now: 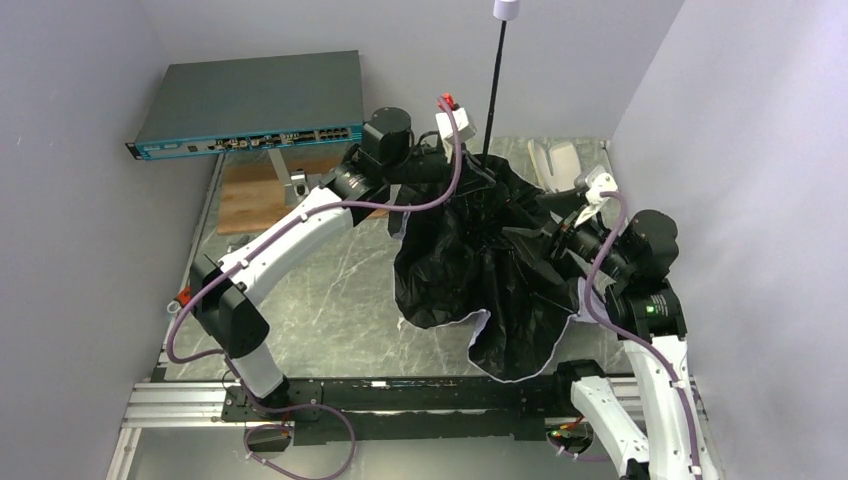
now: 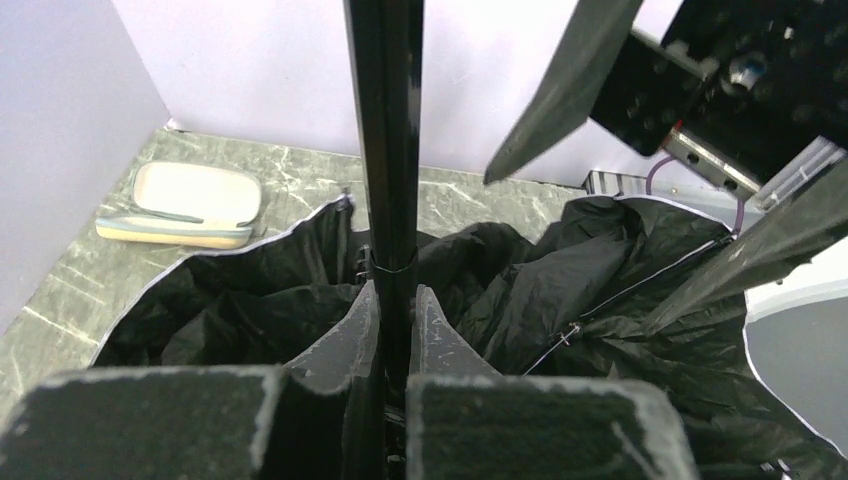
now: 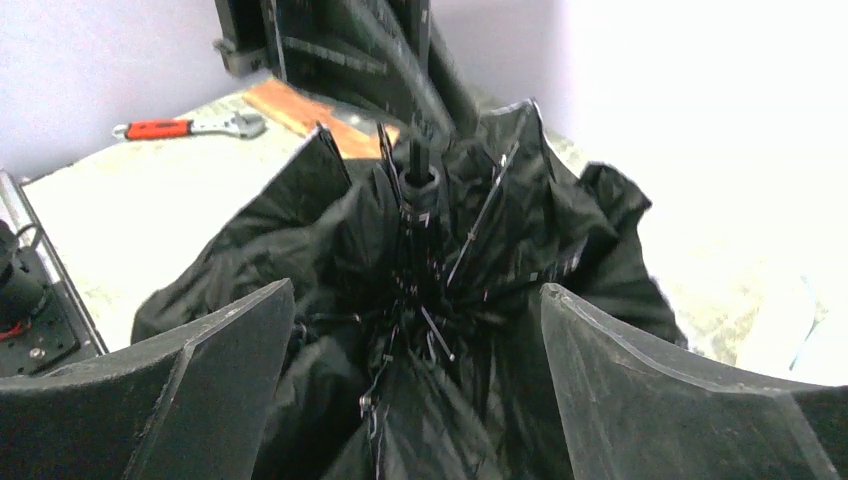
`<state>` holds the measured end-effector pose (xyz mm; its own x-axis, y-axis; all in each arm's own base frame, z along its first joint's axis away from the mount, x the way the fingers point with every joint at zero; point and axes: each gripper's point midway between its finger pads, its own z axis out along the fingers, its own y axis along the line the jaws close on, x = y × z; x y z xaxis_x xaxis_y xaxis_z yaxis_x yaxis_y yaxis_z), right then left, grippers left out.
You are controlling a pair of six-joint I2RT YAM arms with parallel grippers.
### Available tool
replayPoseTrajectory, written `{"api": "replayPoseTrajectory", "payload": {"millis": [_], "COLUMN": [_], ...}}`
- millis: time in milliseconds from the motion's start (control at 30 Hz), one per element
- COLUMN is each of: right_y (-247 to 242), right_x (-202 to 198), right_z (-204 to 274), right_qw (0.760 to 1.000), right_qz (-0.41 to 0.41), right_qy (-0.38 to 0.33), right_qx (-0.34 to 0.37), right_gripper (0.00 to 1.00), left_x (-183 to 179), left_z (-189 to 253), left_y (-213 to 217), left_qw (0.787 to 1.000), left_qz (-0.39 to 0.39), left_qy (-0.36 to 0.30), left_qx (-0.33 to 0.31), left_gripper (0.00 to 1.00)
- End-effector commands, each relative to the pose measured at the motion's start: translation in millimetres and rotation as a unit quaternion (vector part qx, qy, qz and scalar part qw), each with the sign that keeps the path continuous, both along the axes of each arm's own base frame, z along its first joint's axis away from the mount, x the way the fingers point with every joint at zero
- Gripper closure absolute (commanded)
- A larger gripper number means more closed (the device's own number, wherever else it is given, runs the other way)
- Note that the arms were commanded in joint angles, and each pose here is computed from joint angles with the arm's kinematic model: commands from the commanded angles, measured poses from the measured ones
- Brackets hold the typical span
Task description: Open the umbrella
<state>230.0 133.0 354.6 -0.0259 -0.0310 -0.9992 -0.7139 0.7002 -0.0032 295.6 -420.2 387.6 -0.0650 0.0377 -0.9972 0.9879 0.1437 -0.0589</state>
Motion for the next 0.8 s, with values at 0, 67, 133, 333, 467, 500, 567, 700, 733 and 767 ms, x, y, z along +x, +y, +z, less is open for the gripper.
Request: {"api": "replayPoseTrajectory", "payload": {"millis": [0,67,133,333,467,500,567,700,733,767], "right_y": [11,14,17,32,48,51,58,65,65,65], "right_x": [-5,-1,5,15,12,13,13,18,20,22], "right_z": [77,99,114,144,155,153,149,142,140,138], "right_qw": [0.992,0.989,0.987,0.980,0.976,0.977,0.976,0.978,0.979,0.979], "right_qz": [0.039,0.045,0.051,0.092,0.112,0.111,0.117,0.120,0.119,0.116], "right_qy": [-0.112,-0.125,-0.131,-0.142,-0.155,-0.156,-0.157,-0.149,-0.144,-0.140], "right_qx": [0.037,0.062,0.081,0.105,0.102,0.099,0.091,0.086,0.085,0.086], "right_gripper": [0.08,0.11,0.14,0.17,0.19,0.19,0.26,0.51,0.60,0.71], "left_x": [-25,-34,-43,-54,-58,-60,-64,-69,-69,-69], "left_z": [44,33,28,15,13,13,13,14,14,15], "left_y": [12,10,6,-7,-11,-12,-13,-12,-12,-11], "left_qw": [0.995,0.995,0.993,0.993,0.992,0.992,0.991,0.990,0.991,0.991], "left_qz": [-0.022,-0.037,-0.052,-0.091,-0.104,-0.108,-0.115,-0.123,-0.122,-0.121], "left_qy": [-0.085,-0.090,-0.100,-0.070,-0.066,-0.066,-0.065,-0.060,-0.060,-0.061], "left_qx": [-0.043,-0.035,-0.030,-0.012,-0.015,-0.016,-0.016,-0.017,-0.017,-0.017], "left_gripper": [1.00,1.00,1.00,1.00,1.00,1.00,1.00,1.00,1.00,1.00]}}
